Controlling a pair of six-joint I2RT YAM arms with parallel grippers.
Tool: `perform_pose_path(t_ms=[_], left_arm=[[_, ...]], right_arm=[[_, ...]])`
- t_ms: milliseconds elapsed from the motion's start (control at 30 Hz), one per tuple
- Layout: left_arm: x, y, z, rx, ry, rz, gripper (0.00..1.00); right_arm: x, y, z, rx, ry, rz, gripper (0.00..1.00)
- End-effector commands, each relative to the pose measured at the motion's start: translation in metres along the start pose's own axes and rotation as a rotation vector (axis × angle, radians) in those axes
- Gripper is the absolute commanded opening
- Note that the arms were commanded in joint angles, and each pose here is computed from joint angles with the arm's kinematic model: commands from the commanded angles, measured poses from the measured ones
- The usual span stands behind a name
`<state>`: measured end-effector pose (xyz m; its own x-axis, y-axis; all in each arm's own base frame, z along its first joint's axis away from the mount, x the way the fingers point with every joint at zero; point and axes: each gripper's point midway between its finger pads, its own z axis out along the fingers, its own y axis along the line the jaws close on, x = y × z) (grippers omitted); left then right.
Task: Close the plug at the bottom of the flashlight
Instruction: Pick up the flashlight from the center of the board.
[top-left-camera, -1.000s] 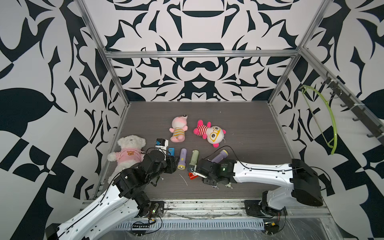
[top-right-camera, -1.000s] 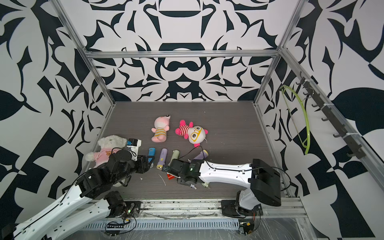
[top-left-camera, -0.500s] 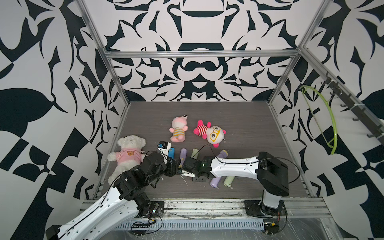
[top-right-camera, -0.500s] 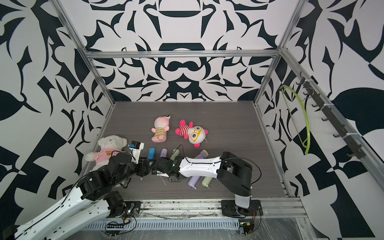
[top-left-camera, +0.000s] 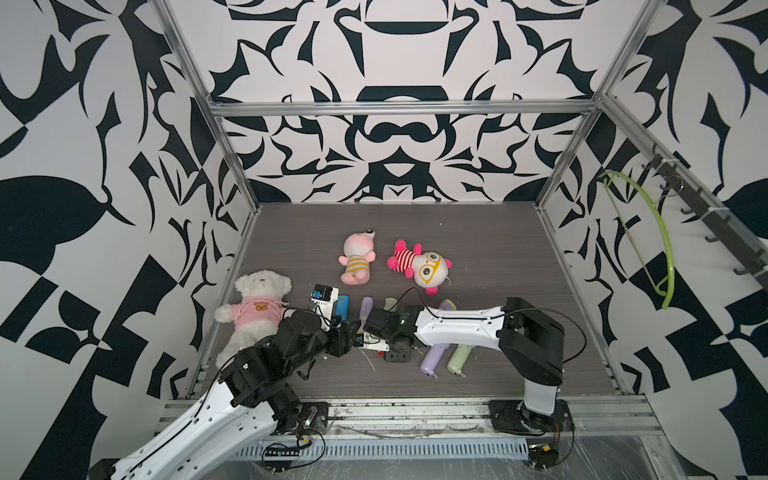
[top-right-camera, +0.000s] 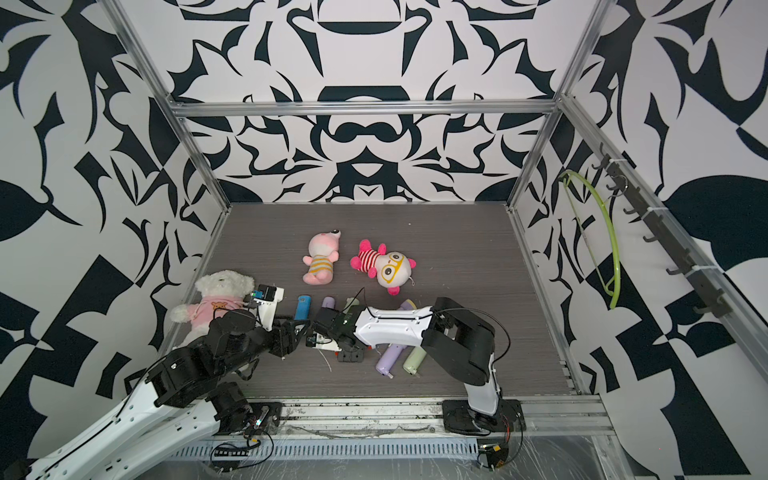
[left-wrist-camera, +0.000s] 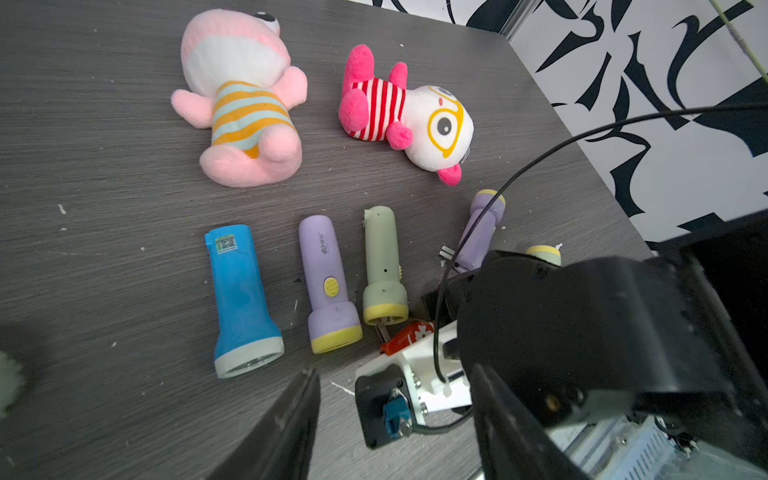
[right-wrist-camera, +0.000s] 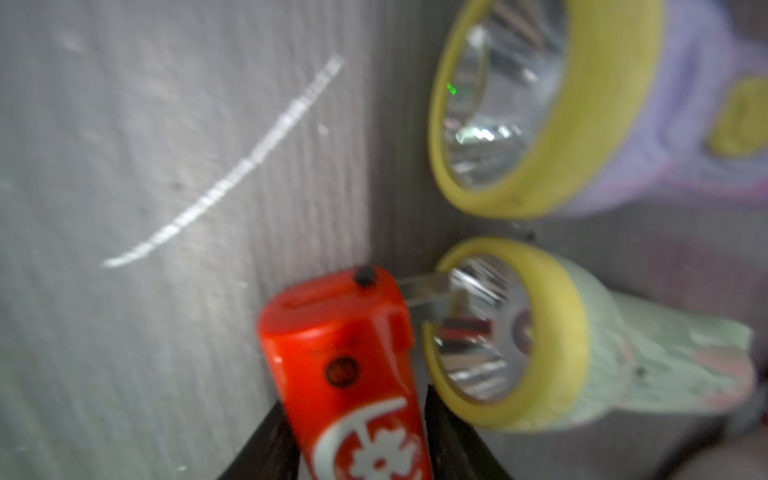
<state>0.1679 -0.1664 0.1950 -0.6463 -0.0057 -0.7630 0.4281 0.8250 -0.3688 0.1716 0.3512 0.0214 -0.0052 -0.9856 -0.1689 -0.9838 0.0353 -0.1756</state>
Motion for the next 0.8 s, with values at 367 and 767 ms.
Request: perform_pose_path(t_ms=[367,767], left_arm=[[-0.010,0.004,-0.010,-0.038,-0.020,-0.019,0.62],[-0.046,-0.017,-0.014,0.086,-0.220,-0.043,0.68]], right_arm=[[-0.020,0.032,-0.047,-0.197,-0.143,0.098,0.00],[-0.038,-0.081,-0.215,0.320,-0.644,0.397,0.00]])
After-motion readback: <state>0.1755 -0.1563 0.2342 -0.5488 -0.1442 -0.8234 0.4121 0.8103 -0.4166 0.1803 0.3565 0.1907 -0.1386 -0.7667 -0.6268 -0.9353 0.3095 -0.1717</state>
